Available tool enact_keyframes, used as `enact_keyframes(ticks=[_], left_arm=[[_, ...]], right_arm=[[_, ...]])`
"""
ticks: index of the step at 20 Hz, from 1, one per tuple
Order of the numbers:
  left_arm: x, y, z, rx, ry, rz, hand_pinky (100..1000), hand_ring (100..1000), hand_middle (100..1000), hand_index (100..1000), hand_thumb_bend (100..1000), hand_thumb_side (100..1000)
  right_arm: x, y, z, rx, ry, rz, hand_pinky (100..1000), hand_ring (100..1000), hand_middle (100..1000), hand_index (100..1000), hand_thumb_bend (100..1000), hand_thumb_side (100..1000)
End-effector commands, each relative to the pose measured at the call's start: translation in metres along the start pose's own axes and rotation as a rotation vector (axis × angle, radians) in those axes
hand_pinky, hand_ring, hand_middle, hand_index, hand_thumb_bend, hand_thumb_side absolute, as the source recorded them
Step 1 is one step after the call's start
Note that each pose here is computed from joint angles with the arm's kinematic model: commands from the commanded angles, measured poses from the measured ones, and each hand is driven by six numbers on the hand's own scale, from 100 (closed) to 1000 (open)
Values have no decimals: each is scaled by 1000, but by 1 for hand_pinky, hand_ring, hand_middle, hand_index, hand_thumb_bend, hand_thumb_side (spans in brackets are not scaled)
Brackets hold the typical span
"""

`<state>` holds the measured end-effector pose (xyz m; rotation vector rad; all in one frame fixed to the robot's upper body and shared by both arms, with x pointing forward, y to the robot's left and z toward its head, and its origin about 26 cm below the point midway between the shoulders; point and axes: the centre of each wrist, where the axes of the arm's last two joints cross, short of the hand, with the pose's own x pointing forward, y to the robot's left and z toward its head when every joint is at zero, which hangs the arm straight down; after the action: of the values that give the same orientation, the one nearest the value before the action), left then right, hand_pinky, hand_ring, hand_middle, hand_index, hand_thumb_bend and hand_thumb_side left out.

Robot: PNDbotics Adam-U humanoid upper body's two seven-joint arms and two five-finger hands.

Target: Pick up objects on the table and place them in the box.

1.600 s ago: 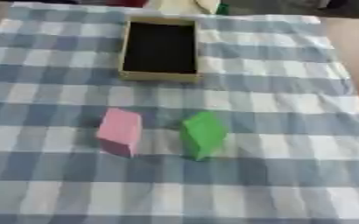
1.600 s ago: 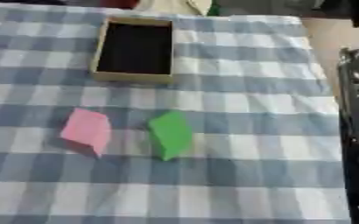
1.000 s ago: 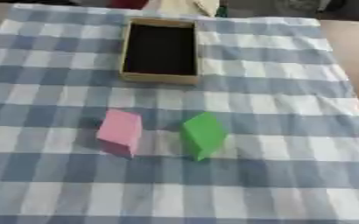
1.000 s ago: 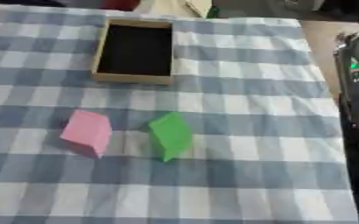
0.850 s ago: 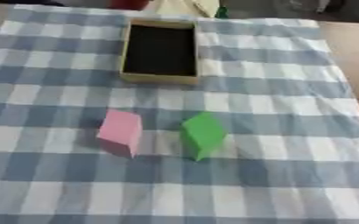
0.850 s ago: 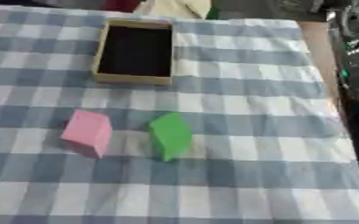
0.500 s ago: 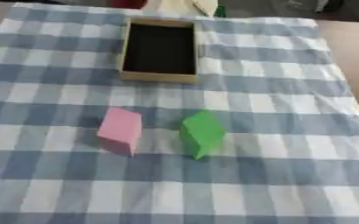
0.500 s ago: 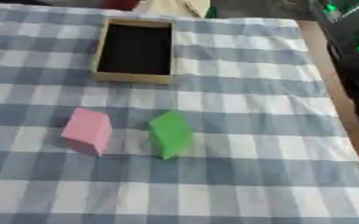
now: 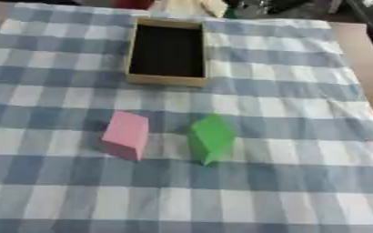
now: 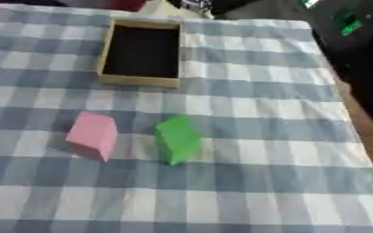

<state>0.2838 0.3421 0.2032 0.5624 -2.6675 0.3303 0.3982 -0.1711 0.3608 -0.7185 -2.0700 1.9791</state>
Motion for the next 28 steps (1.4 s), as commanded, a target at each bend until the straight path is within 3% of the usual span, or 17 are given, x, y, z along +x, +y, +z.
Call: enact_keyframes(ticks=[1,11,20,28], left_arm=[[6,0,-8,-26,-36,0,615,553,613,759,100,875],[6,0,-8,-33,-35,4,615,553,613,758,100,874],[7,1,-9,-39,-35,-2,615,554,614,758,100,873],[7,2,-9,-51,-31,-8,616,555,614,758,100,872]], right_arm=[[0,-4,-10,71,-26,-3,830,841,715,844,300,755],[4,15,-35,273,-102,-55,832,851,737,858,318,627],[-3,24,-18,286,-134,-44,834,855,742,865,350,618],[-11,54,6,274,-162,-70,832,850,728,859,386,591]])
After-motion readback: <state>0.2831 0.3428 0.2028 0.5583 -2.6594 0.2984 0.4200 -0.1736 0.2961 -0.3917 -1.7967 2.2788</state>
